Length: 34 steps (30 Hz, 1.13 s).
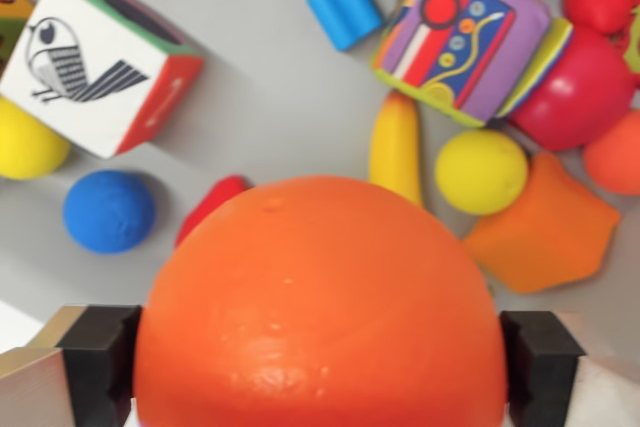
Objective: Pick an object from the bin
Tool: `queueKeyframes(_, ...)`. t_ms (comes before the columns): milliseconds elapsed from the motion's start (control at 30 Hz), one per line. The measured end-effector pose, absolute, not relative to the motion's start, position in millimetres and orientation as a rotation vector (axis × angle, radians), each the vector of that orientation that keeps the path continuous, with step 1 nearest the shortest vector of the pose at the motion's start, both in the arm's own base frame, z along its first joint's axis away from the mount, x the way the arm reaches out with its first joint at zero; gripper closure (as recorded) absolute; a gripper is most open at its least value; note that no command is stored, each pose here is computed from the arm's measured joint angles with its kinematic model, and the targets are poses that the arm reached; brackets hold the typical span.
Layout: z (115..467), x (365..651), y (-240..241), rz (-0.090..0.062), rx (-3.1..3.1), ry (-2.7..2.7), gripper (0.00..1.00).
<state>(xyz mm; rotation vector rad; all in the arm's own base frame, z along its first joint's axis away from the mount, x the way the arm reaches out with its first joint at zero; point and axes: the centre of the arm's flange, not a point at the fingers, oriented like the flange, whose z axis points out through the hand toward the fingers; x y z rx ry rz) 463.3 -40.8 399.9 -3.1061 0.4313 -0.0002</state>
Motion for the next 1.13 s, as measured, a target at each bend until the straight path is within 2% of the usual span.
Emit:
queueKeyframes(533, 430, 464, -41, 0.002, -3.106, 0.431, 1.0)
queueKeyframes(1133, 430, 464, -41, 0.011, -3.106, 0.431, 1.0)
